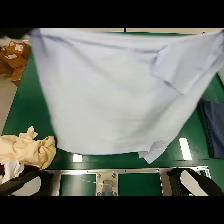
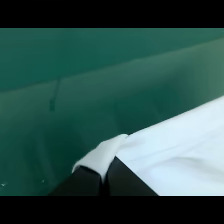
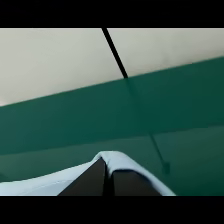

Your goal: Fold the shirts.

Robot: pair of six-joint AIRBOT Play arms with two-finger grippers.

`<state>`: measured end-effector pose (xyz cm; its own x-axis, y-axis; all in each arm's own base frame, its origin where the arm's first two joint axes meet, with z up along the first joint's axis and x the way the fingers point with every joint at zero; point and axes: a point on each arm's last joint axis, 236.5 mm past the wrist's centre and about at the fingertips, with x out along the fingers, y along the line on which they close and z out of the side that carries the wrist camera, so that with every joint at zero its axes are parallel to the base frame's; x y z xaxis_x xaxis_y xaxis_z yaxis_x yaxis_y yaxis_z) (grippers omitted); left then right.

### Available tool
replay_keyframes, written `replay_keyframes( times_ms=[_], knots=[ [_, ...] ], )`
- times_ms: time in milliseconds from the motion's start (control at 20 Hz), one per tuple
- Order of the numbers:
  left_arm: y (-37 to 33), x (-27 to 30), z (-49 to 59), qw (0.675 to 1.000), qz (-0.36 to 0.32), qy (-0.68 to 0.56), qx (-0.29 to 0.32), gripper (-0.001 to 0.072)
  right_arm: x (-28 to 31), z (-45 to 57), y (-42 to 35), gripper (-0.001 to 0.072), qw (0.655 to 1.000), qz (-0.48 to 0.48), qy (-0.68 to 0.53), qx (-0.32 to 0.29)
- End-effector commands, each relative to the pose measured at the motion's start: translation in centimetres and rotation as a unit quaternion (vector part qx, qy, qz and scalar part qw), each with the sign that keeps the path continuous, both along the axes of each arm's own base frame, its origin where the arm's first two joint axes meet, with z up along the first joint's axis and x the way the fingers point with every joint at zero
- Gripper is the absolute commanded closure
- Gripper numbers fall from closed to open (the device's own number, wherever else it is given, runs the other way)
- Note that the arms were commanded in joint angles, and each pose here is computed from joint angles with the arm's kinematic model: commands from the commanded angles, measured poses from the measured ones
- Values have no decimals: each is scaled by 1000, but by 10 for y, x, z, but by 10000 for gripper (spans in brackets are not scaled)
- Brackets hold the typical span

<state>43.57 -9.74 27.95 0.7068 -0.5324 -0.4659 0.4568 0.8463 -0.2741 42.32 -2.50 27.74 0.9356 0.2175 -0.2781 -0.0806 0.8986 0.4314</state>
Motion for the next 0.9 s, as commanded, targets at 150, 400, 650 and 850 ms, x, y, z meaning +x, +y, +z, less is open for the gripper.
replay_keyframes(
  times_ms=[150, 400, 650, 850],
  knots=[
    [5, 92, -225, 978, 26, 197, -67, 685, 97, -240, 10, 688, 980, 3, 192, 42],
    [22, 133, -266, 974, 93, 186, -94, 685, 152, -295, 4, 688, 971, -2, 222, 83],
    [35, 158, -240, 980, 121, 132, -93, 685, 201, -256, -3, 688, 983, 0, 167, 81],
    [36, 163, -228, 982, 118, 118, -91, 685, 213, -232, -5, 687, 987, 2, 140, 75]
  ],
)
